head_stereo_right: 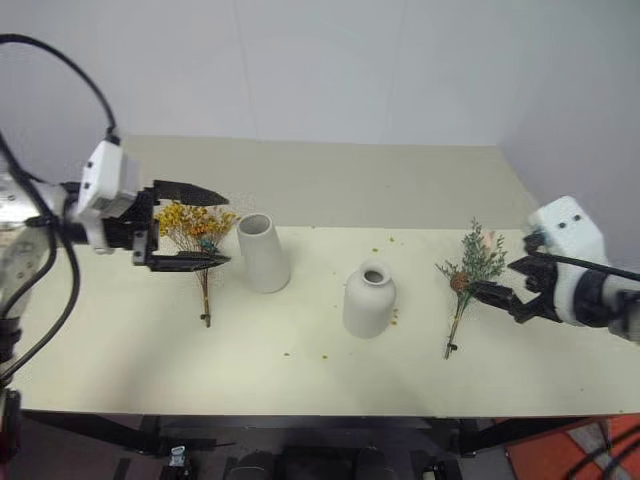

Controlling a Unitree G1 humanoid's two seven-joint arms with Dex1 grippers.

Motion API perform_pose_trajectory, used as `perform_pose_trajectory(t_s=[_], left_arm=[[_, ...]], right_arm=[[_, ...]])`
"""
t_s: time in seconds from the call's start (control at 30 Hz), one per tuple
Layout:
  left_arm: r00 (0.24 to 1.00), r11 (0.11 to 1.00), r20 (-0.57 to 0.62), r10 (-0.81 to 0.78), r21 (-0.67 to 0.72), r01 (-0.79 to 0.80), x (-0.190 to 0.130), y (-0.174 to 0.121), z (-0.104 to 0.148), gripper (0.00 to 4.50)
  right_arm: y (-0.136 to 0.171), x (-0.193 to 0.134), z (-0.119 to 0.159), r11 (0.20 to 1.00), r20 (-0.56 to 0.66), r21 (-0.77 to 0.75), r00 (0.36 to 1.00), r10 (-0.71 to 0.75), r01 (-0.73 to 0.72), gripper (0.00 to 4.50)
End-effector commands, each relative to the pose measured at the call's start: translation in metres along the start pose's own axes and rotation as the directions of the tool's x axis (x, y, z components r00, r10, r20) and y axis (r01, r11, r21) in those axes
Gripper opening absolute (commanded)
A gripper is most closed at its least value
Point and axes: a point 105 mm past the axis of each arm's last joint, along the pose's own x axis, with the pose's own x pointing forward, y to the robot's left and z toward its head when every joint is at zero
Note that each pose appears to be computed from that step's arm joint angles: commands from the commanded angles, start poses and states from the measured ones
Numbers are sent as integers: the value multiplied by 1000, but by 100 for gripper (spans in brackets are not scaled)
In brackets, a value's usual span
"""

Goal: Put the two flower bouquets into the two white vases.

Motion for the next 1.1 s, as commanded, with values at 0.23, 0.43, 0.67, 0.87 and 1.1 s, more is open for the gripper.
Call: perform_pose_trajectory(t_s=[0.23, 0.43, 0.67, 0.87, 1.1], left_arm=[[972, 978, 137, -191, 118, 175, 48, 9, 32, 449], [941, 948, 154, -301, 153, 278, 70, 11, 33, 449], [909, 912, 143, -392, 188, 364, 88, 5, 33, 449], [898, 901, 135, -419, 186, 393, 95, -2, 29, 449], [907, 913, 148, -394, 175, 368, 93, 0, 29, 449]], right_arm=[[-26, 43, -21, 949, -136, 213, 969, -207, 233, 450], [-28, 56, -29, 921, -169, 285, 960, -225, 266, 450], [-31, 67, -18, 904, -168, 339, 962, -216, 262, 450], [-24, 80, -26, 907, -222, 351, 962, -160, 232, 450], [-31, 97, -33, 889, -248, 388, 957, -152, 242, 450]])
